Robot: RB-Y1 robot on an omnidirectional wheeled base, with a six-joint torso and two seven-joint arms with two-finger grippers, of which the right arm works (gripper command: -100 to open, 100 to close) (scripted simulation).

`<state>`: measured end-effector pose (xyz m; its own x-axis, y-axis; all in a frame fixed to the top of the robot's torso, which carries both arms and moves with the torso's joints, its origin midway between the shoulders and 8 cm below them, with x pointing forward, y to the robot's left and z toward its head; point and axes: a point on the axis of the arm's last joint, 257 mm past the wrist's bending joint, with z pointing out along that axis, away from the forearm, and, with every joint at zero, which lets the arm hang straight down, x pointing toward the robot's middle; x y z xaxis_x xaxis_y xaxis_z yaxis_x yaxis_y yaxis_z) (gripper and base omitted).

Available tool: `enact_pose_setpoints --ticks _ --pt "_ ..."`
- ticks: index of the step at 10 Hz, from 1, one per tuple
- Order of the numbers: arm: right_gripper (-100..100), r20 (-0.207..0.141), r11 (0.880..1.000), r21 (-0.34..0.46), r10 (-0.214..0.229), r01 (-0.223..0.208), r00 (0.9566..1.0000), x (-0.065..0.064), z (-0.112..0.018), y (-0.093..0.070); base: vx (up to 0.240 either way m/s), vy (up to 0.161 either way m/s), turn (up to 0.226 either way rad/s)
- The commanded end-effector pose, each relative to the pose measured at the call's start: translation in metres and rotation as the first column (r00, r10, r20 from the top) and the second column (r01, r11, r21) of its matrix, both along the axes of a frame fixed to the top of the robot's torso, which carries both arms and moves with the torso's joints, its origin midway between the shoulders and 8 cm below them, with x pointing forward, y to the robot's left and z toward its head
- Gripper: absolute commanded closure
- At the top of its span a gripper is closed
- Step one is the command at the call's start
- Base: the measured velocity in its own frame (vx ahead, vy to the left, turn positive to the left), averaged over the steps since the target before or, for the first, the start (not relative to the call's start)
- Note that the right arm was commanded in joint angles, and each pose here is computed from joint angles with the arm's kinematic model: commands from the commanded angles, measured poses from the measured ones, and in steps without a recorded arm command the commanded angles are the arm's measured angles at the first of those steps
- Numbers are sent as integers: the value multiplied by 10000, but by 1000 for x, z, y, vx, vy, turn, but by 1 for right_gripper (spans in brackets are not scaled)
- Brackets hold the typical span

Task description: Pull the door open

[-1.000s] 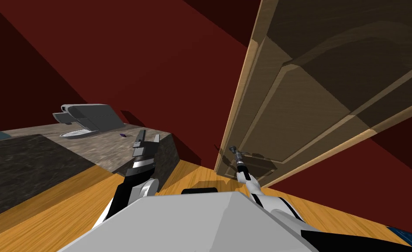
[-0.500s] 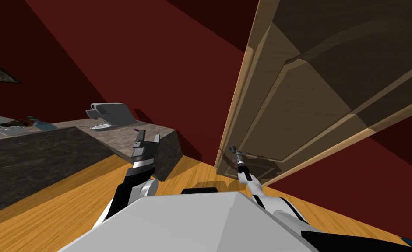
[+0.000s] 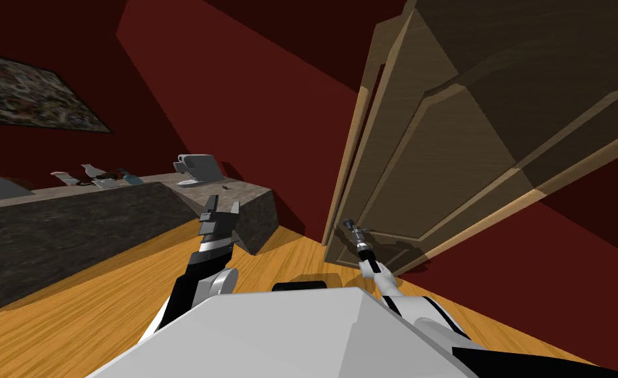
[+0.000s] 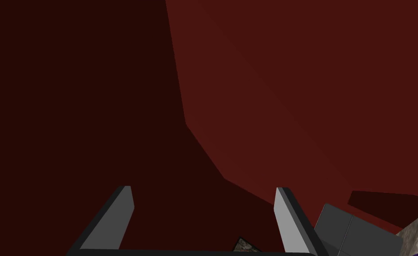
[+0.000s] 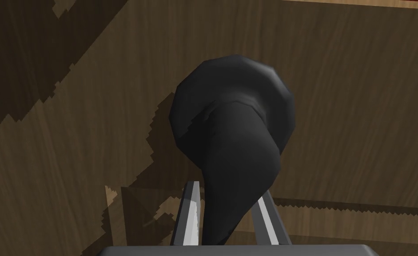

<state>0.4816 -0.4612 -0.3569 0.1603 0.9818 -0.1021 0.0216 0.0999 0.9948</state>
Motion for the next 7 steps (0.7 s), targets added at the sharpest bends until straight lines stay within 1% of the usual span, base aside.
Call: enact_pose_setpoints --ticks 1,2,3,5,6,7 --pt "100 0 10000 0 0 0 10000 0 0 0 -99 -26 27" --pt "100 -24 9997 25 251 -251 9997 -3 -2 5 -176 -22 92" --pt "100 -7 9993 16 380 -380 9993 -3 -1 7 -230 -67 97" --pt "100 24 9977 0 677 -677 9977 -5 0 11 -214 -104 111" --pt "100 40 9959 -6 909 -908 9959 -6 1 14 -265 -116 133" --pt "100 46 9944 -8 1053 -1053 9944 -7 1 16 -258 -51 103"
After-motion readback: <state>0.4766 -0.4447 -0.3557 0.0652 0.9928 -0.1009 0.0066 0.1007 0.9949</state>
